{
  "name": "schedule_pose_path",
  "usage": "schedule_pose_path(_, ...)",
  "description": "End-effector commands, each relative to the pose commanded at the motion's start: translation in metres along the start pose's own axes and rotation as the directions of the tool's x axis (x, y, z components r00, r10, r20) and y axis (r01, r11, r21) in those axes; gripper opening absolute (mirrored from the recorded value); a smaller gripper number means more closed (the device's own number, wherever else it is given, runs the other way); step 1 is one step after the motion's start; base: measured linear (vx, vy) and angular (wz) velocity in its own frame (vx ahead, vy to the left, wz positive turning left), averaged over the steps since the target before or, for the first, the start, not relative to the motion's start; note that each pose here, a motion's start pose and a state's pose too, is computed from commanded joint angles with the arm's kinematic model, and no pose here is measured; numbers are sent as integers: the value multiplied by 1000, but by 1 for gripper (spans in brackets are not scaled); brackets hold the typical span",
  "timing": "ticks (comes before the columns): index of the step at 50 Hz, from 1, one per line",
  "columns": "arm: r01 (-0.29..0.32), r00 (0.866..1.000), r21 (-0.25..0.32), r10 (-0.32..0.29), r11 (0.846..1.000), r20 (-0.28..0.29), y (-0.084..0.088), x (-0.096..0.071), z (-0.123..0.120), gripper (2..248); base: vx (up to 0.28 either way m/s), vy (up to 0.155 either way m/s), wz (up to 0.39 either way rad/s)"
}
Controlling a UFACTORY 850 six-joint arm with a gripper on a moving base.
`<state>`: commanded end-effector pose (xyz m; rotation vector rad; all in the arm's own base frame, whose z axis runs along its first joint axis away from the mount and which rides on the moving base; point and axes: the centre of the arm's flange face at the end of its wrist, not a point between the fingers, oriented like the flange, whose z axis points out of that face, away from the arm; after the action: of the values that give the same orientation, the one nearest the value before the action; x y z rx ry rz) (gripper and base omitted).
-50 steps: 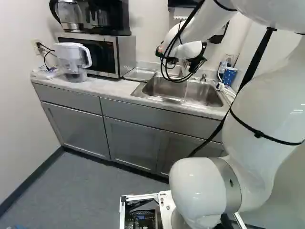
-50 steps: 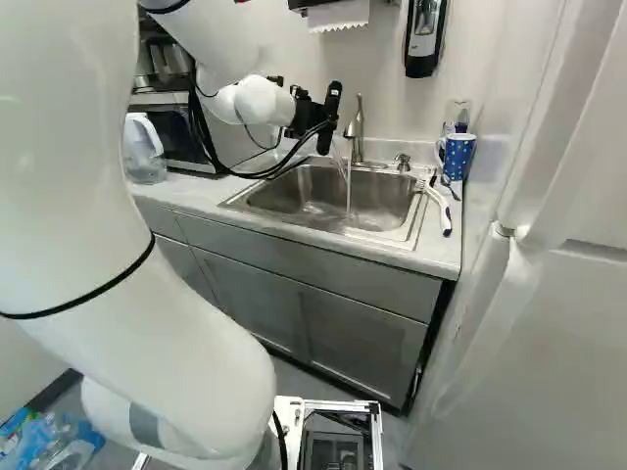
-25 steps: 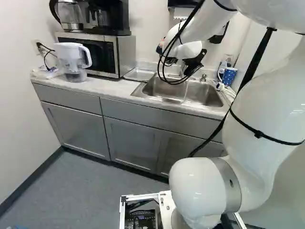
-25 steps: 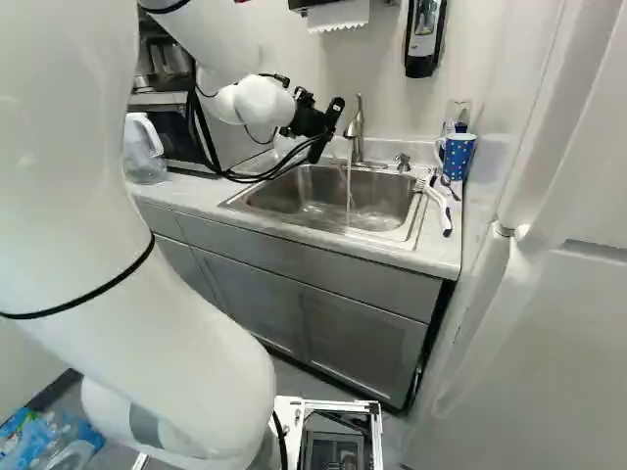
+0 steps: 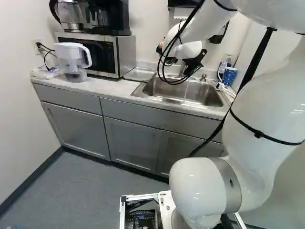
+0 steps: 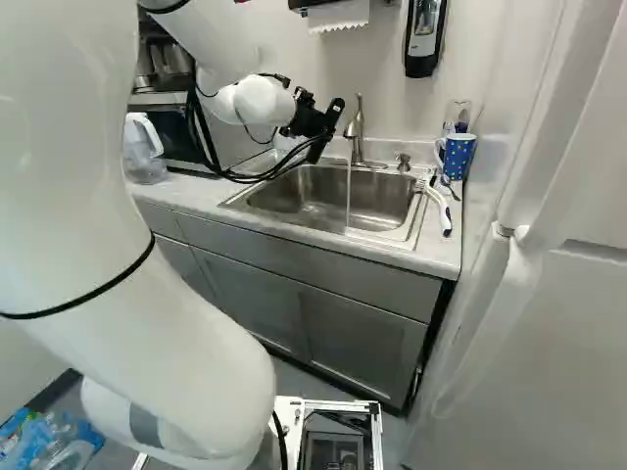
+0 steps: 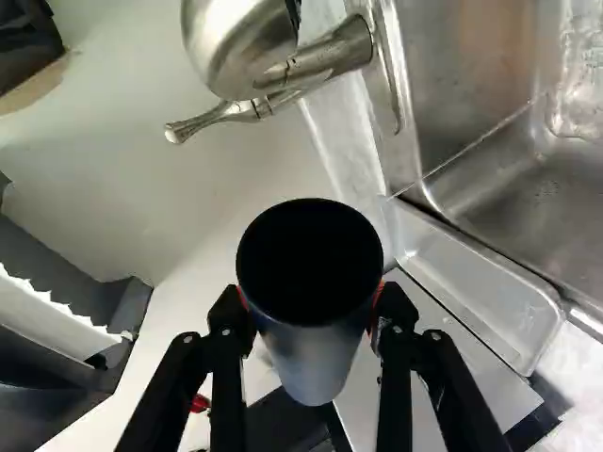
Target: Rinse the cup and place it in the tray
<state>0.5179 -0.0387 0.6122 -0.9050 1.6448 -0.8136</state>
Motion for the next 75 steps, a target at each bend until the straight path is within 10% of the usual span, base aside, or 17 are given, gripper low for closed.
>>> schedule_pose_path(19, 178, 984, 0, -178, 984, 0, 0, 0, 0, 126, 0, 0, 0)
schedule_pose_path(37, 359, 933, 0, -359, 933, 0, 0, 0, 0, 126, 0, 0, 0)
schedule_pose_path(56, 537, 843, 0, -537, 843, 0, 0, 0, 0, 126, 0, 0, 0)
schedule_pose_path(75, 694, 720, 0, -694, 720, 0, 0, 0, 0, 126, 0, 0, 0)
